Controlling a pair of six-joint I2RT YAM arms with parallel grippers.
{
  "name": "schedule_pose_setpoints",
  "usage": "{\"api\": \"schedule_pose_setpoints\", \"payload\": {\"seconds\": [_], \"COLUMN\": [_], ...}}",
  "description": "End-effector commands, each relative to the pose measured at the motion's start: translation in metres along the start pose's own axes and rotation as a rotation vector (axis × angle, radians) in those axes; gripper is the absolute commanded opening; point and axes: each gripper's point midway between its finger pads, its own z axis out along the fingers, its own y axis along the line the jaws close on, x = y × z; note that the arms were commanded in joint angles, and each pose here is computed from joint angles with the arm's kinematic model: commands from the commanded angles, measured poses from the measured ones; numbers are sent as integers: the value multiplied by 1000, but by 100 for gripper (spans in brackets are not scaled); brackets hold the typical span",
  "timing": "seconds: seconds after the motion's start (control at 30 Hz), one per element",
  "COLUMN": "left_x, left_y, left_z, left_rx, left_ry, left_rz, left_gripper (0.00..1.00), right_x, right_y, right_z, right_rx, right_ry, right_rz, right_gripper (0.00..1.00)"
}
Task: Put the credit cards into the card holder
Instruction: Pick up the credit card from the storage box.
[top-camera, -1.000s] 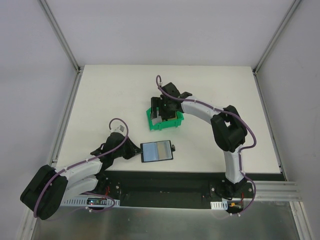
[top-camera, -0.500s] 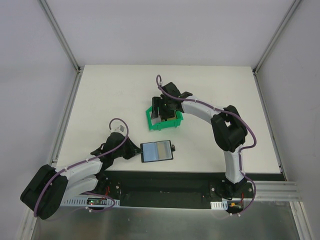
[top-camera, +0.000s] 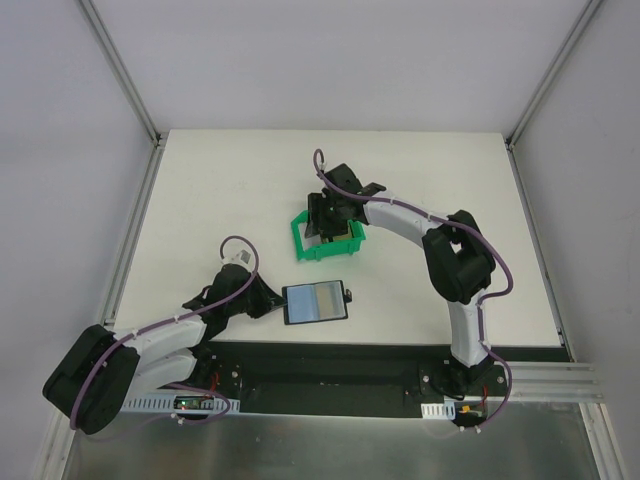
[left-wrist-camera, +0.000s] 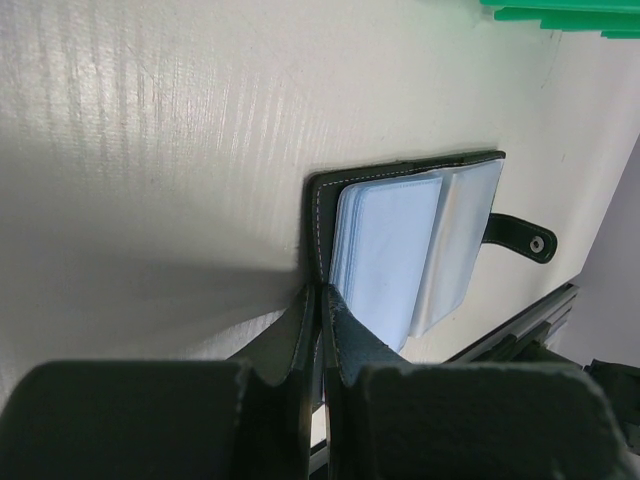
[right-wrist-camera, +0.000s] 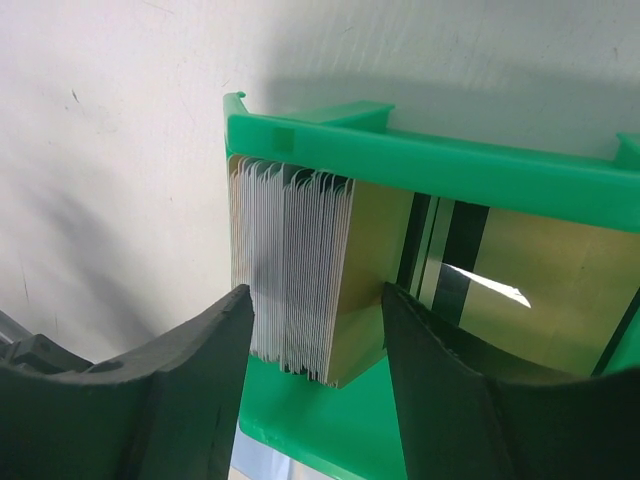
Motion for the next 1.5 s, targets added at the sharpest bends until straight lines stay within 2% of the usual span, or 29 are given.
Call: {"api": "schedule_pose_setpoints", "payload": {"seconds": [0.0, 0.7, 0.73, 0.8, 0.97, 1.2, 1.47], "left_x": [-1, 0, 1, 1, 1, 1, 1], "left_y": [0, 0, 0, 1, 1, 1, 0], "left_z": [1, 1, 1, 1, 2, 1, 1], "left_rx": [-2, -1, -1, -2, -3, -2, -1], "left_ry": [9, 16, 20, 18, 20, 22, 23], "left_rz": [11, 13, 12, 13, 16, 17, 17], "left_gripper": [0, 0, 0, 0, 0, 0, 0], "right_x": [-21, -24, -24, -25, -31, -35, -26], "right_y": [18, 13, 13, 9, 7, 10, 13], "right_z": [-27, -31, -32, -31, -31, -24, -12], "right_rx": [-56, -43, -39, -24, -11, -40, -70], "right_ry": [-77, -78, -78, -82, -97, -84, -42], "right_rz": [-34, -26, -26, -24, -24, -7, 15], "right_gripper": [55, 40, 41, 53, 68, 74, 74]}}
